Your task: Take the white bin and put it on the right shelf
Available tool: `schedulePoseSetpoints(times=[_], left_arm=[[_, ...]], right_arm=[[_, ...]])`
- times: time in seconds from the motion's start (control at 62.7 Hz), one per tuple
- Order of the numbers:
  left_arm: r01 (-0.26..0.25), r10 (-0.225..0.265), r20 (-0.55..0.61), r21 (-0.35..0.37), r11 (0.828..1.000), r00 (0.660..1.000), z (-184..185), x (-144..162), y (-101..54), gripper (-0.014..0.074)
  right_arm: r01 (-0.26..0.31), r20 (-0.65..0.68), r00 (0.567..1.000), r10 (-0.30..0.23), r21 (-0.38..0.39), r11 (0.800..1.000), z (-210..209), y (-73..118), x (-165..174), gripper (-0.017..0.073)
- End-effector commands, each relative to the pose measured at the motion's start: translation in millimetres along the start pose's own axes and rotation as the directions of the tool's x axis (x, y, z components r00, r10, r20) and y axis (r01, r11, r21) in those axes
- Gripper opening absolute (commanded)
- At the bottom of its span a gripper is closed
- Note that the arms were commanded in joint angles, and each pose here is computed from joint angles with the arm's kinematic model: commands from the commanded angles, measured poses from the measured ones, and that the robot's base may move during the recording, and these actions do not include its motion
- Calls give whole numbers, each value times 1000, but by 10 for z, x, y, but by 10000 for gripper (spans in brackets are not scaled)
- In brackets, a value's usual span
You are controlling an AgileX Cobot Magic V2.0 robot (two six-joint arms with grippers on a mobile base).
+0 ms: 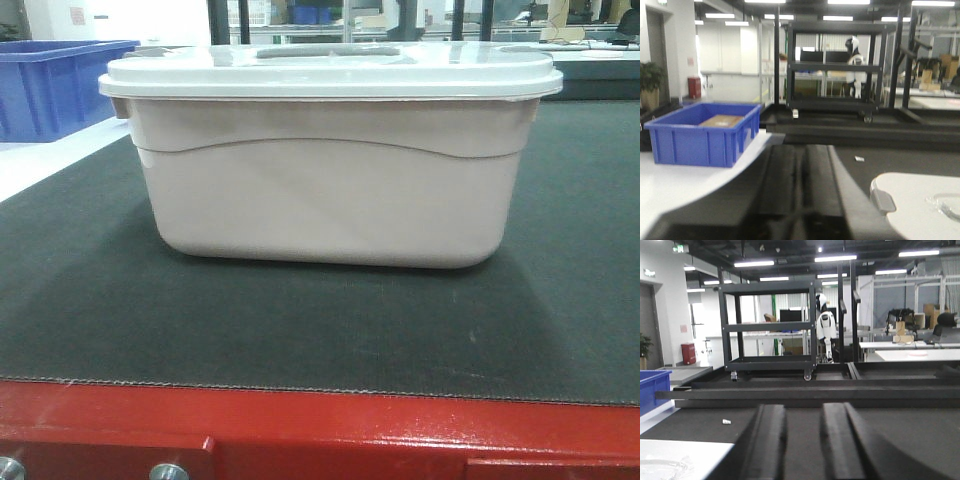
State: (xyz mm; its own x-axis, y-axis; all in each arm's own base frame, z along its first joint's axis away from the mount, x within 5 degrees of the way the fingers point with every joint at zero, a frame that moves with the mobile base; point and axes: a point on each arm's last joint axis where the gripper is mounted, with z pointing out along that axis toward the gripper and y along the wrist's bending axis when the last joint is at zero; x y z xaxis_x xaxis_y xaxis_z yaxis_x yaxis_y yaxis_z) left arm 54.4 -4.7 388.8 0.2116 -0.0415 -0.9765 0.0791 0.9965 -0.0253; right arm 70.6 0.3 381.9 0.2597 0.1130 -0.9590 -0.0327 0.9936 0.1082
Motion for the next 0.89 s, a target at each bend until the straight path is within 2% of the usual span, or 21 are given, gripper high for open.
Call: schedulePoseSetpoints(times=[0.0,0.048,0.08,0.144,0.223,0.271,0.335,0.383,0.495,0.606,0.702,0.766,0.798,0.814,0.83,0.846,0.862,0.878], left_arm=[[34,-35,28,15,999,999,152,-149,-10,179],[59,-59,-4,31,998,998,226,-139,-24,261],[96,-94,-43,49,994,995,288,-133,-44,306],[177,-167,-125,74,981,978,386,-112,-85,340],[310,-279,-249,94,946,927,526,-74,-156,341],[368,-320,-319,104,924,892,618,-77,-205,342],[405,-333,-400,110,907,854,750,-67,-260,342],[419,-329,-458,109,902,826,861,-43,-292,342],[425,-289,-541,144,894,790,1136,-44,-371,342],[467,-269,-584,217,857,766,1432,-81,-478,355],[522,-259,-633,271,809,729,1701,-97,-548,373],[572,-252,-674,304,762,694,1883,-94,-557,375],[616,-260,-705,310,724,660,2000,-60,-540,375],[625,-256,-710,321,712,656,2038,-57,-532,375],[650,-262,-723,325,687,639,2096,-52,-517,375],[662,-262,-729,333,672,632,2136,-45,-505,375],[687,-270,-742,333,645,613,2196,-34,-483,375],[701,-272,-748,337,629,605,2235,-27,-466,375]], right_arm=[[-8,28,1000,8,-3,1000,172,19,-171,456],[-27,-9,1000,27,0,1000,250,20,-169,494],[-45,-50,998,45,4,999,322,22,-161,522],[-82,-107,991,83,10,997,409,26,-141,540],[-149,-190,970,150,18,989,502,42,-116,544],[-212,-263,941,212,26,977,574,66,-95,544],[-279,-346,897,273,35,960,661,103,-78,544],[-322,-402,861,311,44,946,738,131,-60,544],[-375,-504,790,350,55,925,925,190,-67,544],[-428,-574,724,382,60,902,1114,250,-98,544],[-458,-622,683,383,43,888,1269,305,-129,544],[-478,-655,655,377,27,878,1368,340,-147,544],[-491,-673,638,376,21,871,1416,354,-153,544],[-494,-679,633,373,18,870,1448,356,-157,544],[-502,-689,622,372,14,865,1478,363,-158,544],[-508,-696,615,371,10,861,1498,367,-158,544],[-517,-706,604,370,7,856,1515,374,-157,544],[-518,-712,601,364,0,855,1548,371,-156,544]])
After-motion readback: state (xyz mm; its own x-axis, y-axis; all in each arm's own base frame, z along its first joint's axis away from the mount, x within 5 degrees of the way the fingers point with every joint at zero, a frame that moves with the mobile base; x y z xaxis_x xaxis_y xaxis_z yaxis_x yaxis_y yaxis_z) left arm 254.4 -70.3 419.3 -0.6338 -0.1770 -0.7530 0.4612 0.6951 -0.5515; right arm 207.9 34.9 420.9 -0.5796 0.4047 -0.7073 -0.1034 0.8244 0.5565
